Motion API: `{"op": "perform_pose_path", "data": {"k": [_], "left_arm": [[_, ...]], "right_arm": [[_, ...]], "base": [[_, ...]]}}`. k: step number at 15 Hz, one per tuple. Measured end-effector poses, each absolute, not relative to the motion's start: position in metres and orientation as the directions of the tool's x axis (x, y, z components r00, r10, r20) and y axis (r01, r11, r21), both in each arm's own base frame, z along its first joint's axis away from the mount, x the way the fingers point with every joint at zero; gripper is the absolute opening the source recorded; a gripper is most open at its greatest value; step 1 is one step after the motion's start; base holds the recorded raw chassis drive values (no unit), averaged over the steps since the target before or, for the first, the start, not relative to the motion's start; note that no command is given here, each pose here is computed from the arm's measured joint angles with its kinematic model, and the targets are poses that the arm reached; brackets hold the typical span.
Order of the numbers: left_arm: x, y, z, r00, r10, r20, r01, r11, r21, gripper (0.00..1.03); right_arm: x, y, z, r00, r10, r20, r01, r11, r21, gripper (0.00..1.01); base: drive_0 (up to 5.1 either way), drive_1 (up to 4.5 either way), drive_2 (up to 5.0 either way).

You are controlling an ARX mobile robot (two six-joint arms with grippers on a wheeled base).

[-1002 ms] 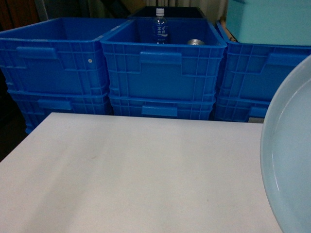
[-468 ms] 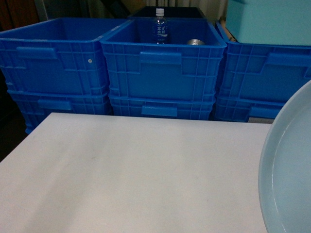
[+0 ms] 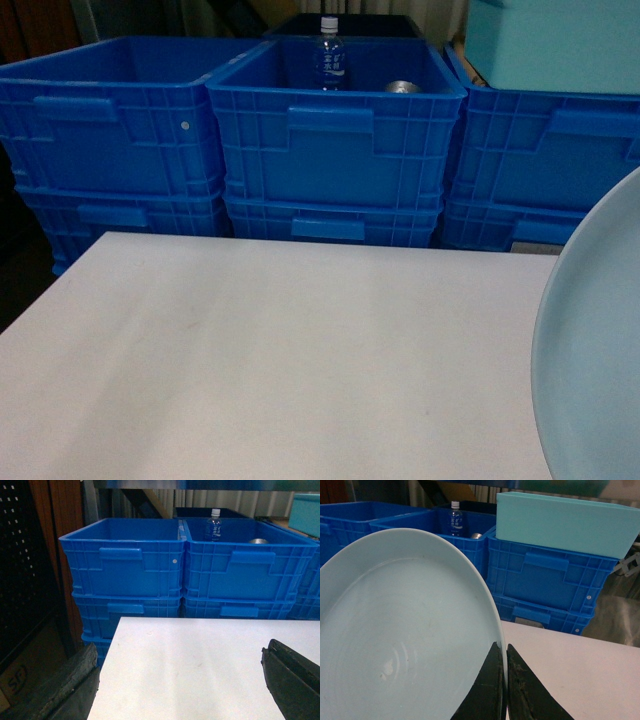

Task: Place blue tray on left shelf second layer neatly

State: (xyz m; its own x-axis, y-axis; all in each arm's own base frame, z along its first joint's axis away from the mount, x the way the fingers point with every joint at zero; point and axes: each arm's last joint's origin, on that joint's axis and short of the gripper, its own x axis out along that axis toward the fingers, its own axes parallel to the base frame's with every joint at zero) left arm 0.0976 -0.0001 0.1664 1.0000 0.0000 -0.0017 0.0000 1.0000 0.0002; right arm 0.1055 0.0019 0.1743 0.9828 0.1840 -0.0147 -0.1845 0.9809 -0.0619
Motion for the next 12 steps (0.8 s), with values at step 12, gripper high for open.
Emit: {"op": "perform_pose_path", "data": {"k": [12], "left_arm": [[0.0976, -0.0001, 0.1664, 1.0, 0.0, -0.002, 0.0, 1.0, 0.0, 0.98]], "right_arm": [[0.1055, 0.0018, 0.1742, 0.983, 0.182, -0.015, -0.183, 0.981, -0.065, 0.02]], "base": [[0.0, 0.0, 0.0]]}}
